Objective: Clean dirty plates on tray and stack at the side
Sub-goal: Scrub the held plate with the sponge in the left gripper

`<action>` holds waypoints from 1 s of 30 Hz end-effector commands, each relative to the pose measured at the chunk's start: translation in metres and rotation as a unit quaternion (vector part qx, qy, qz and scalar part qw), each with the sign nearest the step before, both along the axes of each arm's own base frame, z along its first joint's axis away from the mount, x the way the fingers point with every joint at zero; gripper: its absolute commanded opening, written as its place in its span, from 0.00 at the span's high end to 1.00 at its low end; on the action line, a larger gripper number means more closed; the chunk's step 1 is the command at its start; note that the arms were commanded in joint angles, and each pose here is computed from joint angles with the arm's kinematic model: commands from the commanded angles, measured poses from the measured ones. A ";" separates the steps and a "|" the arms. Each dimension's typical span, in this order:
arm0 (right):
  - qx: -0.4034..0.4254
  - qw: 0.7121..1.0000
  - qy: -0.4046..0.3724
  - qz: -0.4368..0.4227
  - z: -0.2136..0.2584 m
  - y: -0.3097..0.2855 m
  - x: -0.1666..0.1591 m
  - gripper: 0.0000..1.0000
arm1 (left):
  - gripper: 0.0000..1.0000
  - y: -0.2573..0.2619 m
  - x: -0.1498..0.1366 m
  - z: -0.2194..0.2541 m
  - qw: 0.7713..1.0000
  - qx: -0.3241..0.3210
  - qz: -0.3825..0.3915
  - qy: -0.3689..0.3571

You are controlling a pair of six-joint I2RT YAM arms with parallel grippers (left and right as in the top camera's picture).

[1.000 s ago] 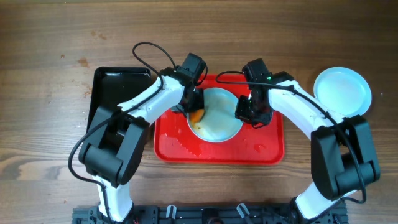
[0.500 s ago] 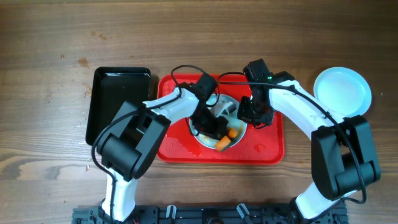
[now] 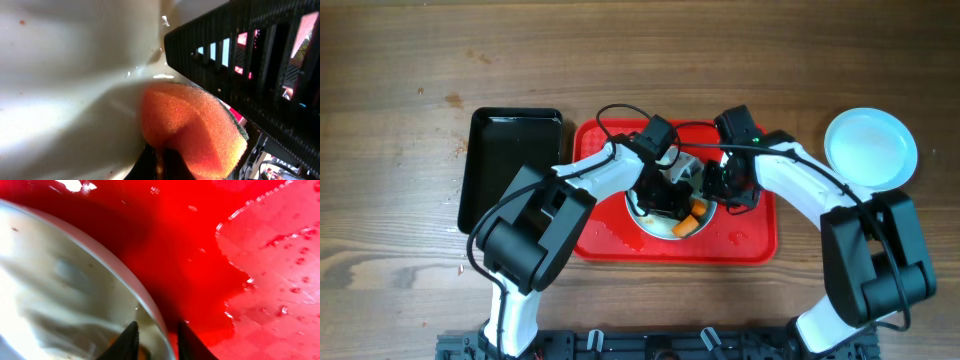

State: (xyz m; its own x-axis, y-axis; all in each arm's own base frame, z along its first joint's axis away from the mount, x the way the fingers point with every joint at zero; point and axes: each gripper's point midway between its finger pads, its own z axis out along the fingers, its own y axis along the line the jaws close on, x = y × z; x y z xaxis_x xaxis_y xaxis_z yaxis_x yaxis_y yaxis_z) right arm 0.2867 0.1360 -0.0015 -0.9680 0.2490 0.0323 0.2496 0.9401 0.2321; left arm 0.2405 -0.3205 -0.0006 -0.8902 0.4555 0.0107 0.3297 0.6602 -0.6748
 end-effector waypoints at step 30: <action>-0.022 0.999 0.031 -0.018 -0.032 -0.013 -0.020 0.95 | 0.96 0.149 0.093 0.085 0.833 0.369 0.311 -0.271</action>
